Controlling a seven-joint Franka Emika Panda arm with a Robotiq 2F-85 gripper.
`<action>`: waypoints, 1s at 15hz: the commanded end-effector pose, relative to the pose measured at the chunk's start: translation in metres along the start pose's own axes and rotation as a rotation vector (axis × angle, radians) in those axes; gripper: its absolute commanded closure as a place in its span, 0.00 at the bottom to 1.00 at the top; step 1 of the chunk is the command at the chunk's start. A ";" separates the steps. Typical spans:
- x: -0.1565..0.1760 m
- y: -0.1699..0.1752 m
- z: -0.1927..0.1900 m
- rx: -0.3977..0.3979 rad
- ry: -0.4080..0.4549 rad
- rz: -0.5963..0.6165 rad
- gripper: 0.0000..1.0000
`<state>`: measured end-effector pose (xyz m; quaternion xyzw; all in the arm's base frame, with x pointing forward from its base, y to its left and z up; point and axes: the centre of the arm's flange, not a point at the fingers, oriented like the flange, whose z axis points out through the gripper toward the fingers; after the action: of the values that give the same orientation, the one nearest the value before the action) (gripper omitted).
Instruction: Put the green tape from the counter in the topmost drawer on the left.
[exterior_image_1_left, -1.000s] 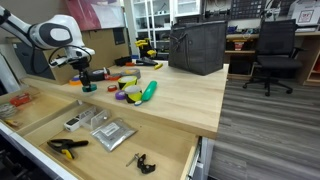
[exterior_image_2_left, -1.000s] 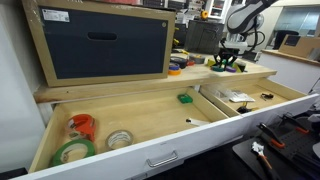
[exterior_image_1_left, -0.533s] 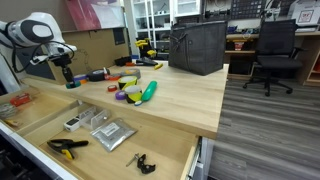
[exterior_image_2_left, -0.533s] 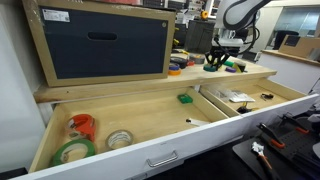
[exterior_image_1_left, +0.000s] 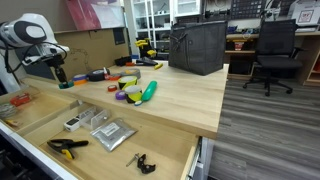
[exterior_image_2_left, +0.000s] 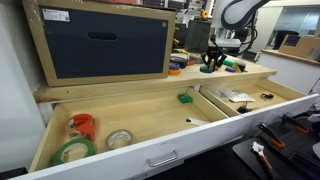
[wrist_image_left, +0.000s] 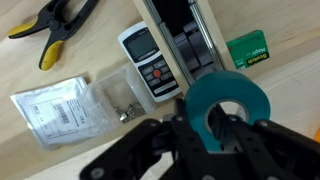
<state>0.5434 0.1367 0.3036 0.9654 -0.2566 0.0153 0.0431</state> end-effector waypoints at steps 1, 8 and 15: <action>0.000 0.000 0.000 0.000 0.000 0.000 0.73; 0.001 -0.082 0.020 -0.020 0.043 -0.150 0.93; -0.099 -0.218 0.017 0.123 -0.032 -0.478 0.93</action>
<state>0.5589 0.3236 0.2615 0.9967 -0.0778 0.0187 0.0119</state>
